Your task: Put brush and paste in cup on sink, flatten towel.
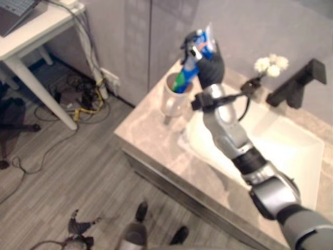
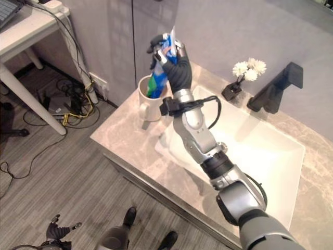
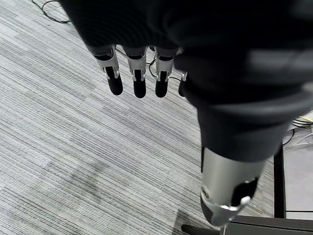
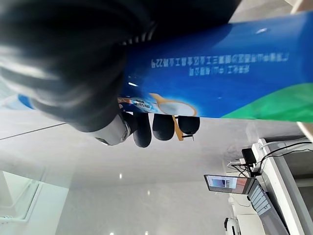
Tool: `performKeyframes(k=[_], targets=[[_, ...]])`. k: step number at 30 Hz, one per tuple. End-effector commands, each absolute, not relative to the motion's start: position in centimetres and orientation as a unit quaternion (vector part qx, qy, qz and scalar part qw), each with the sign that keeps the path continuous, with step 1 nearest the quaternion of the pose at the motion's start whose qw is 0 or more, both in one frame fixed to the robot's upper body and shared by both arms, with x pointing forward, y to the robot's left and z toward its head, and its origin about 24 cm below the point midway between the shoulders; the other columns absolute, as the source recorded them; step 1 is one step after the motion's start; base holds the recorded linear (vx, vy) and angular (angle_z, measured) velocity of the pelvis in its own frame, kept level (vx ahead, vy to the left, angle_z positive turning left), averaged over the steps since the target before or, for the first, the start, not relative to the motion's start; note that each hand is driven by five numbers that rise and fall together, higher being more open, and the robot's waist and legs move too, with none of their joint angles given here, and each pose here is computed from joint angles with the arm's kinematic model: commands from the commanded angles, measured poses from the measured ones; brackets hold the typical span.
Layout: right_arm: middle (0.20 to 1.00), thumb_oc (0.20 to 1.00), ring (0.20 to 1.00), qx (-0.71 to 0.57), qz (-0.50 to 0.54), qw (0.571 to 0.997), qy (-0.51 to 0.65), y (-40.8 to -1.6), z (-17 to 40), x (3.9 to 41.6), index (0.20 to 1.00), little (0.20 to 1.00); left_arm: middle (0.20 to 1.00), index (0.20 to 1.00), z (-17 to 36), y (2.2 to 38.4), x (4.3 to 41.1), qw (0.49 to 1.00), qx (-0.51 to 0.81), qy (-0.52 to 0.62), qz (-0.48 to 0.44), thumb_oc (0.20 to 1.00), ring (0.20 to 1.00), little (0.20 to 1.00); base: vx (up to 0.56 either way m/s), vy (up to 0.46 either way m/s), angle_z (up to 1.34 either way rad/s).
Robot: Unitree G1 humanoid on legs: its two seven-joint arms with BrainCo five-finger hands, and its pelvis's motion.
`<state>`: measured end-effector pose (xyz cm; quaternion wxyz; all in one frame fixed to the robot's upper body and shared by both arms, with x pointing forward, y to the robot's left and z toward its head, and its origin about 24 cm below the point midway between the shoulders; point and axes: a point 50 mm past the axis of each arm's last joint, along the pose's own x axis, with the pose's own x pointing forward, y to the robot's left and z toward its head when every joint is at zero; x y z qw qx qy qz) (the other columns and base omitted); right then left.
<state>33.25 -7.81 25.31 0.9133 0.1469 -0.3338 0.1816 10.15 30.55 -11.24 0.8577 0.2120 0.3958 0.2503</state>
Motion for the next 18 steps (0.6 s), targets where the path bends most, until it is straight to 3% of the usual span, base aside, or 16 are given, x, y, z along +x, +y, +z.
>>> performKeyframes(k=[1,2,18], targets=[[0.583,0.583,0.583,0.119,0.214,0.875,-0.418,-6.8,29.5,32.0,0.583,0.583,1.000,1.000,-10.4,31.8,10.6,0.856,0.245,0.378,0.252,1.000,1.000,1.000,0.00,0.000,0.00],[1.000,1.000,1.000,0.116,0.212,0.876,-0.417,-6.7,29.5,32.1,1.000,1.000,1.000,1.000,-10.5,31.8,10.6,0.855,0.244,0.379,0.255,1.000,1.000,1.000,0.00,0.000,0.00],[1.000,1.000,1.000,0.068,0.179,0.866,-0.461,-7.6,30.4,31.2,1.000,1.000,1.000,1.000,-9.9,29.9,12.3,0.889,0.241,0.340,0.191,1.000,1.000,1.000,-0.01,-0.008,-0.04]])
